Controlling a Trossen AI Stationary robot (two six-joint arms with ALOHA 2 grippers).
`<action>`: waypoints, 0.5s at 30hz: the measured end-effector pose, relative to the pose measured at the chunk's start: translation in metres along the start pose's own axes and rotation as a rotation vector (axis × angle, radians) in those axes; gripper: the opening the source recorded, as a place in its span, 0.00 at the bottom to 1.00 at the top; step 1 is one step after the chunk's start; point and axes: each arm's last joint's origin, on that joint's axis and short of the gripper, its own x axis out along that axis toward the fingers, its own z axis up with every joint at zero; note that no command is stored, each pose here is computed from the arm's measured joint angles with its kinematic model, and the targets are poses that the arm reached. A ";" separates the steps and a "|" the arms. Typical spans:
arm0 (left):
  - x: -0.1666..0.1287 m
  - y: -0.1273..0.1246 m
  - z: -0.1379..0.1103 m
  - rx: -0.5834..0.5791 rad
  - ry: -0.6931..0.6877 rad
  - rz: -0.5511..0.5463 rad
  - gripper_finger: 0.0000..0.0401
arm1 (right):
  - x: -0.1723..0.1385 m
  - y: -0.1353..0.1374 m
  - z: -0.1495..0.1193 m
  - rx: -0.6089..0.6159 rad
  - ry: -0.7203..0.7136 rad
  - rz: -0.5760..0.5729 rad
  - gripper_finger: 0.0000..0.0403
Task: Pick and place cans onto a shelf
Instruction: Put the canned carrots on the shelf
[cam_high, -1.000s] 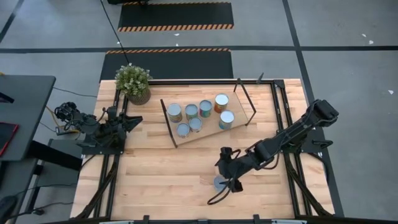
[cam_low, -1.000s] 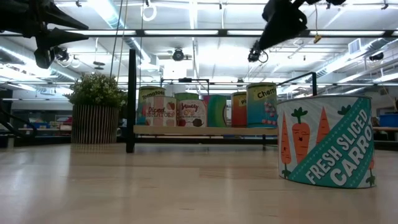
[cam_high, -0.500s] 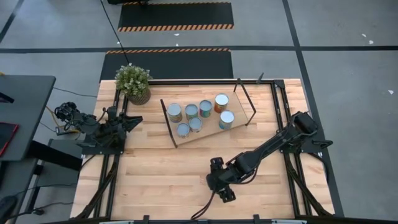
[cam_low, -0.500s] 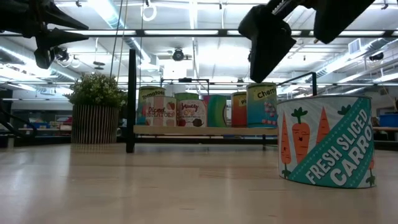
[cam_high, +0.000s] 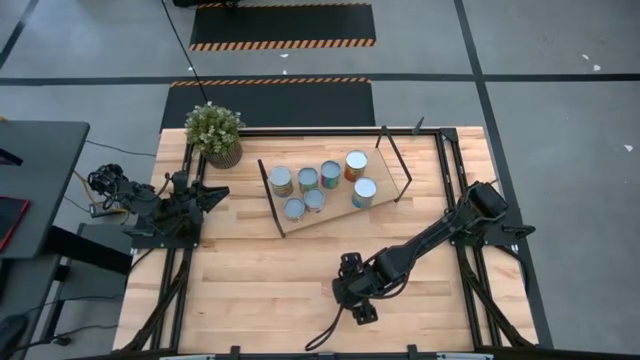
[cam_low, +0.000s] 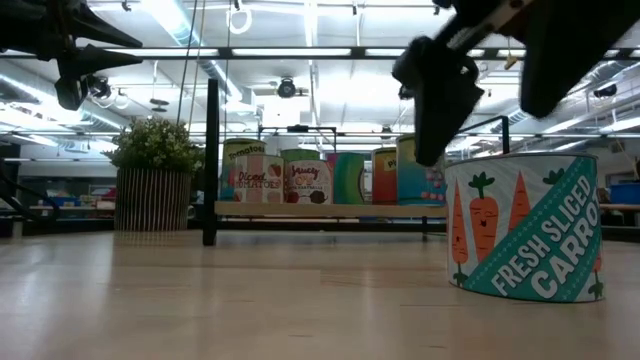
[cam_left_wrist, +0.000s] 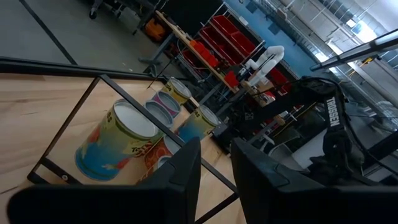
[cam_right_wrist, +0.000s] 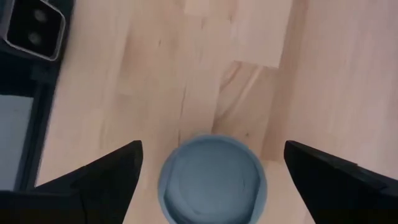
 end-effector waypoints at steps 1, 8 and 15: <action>0.000 0.000 0.000 0.000 0.000 0.000 0.24 | 0.002 0.000 -0.002 0.003 0.006 -0.001 0.99; 0.000 0.000 0.000 0.000 0.000 0.000 0.24 | 0.003 -0.001 -0.004 0.018 0.011 -0.025 0.99; 0.000 0.000 0.000 0.000 0.000 0.000 0.24 | 0.011 -0.001 -0.005 -0.015 0.020 -0.041 0.99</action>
